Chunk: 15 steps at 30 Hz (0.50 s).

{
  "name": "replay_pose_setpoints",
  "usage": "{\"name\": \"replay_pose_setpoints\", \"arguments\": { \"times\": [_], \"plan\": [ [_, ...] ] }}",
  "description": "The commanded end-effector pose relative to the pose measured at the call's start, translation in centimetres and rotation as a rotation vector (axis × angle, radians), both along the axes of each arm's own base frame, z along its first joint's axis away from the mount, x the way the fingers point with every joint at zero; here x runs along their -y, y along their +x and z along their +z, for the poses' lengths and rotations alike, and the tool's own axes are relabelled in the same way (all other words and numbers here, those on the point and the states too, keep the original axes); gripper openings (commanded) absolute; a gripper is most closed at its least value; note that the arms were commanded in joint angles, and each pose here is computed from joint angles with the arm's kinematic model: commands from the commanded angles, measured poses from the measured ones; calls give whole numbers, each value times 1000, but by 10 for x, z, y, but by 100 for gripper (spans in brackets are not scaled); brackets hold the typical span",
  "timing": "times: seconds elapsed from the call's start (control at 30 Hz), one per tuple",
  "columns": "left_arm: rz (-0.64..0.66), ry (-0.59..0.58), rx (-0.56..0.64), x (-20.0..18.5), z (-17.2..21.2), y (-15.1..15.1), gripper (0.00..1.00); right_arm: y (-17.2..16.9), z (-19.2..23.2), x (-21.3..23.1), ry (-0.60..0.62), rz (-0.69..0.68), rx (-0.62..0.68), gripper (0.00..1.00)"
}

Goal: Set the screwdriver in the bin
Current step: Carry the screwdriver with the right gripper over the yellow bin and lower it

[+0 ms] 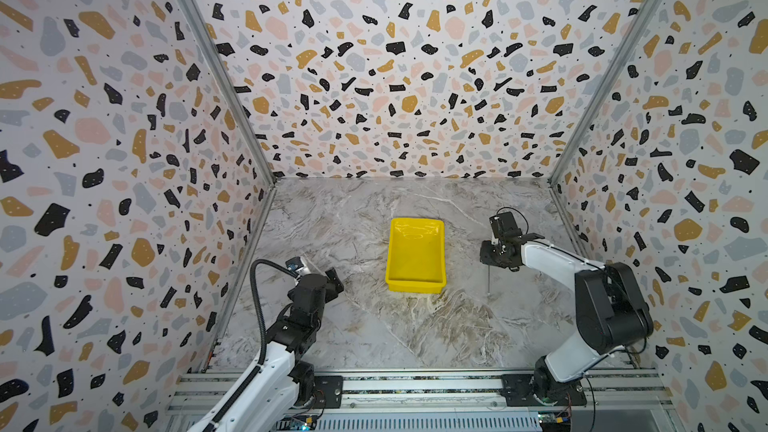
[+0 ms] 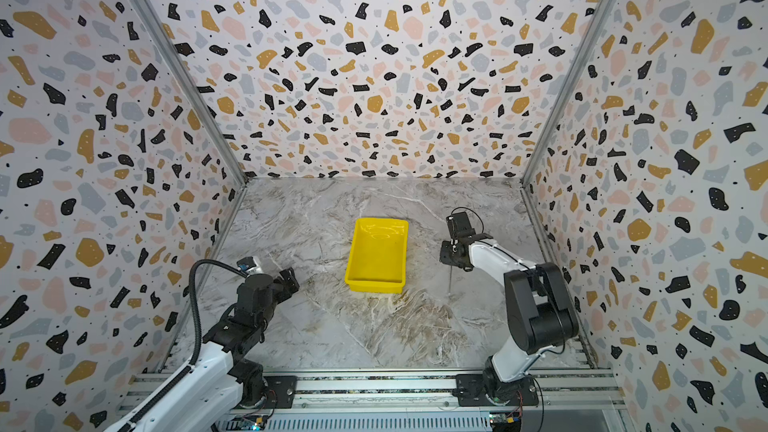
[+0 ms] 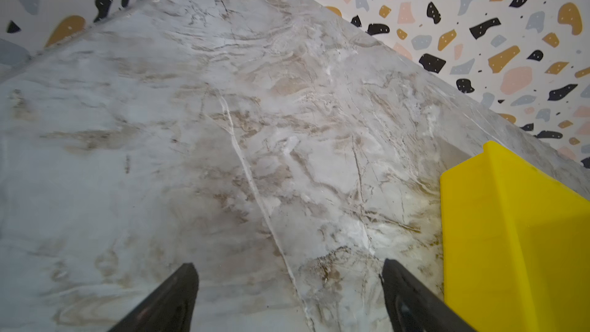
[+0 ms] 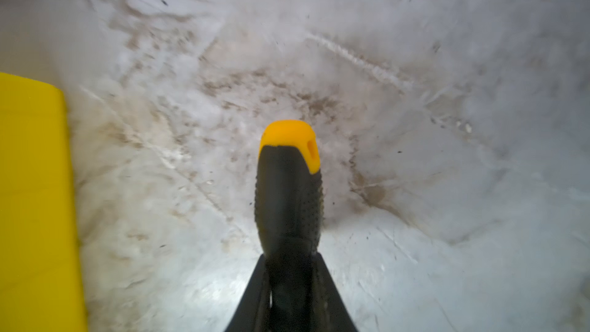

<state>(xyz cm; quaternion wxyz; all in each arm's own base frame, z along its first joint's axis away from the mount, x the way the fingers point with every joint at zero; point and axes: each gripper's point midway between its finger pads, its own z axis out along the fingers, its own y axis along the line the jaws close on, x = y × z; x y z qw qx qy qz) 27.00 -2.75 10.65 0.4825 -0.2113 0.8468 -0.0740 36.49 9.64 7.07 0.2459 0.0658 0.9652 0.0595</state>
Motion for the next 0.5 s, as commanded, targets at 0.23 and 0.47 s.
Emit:
{"name": "replay_pose_setpoints", "arguments": {
  "times": [0.23, 0.47],
  "plan": [
    [-2, 49, 27, -1, 3, 6, 100, 6, 129, -122, 300, 95, 261, 11],
    [34, 32, 88, -9, 10, -2, 100, 31, 120, -221, 433, 145, 202, 11]
  ]
}}
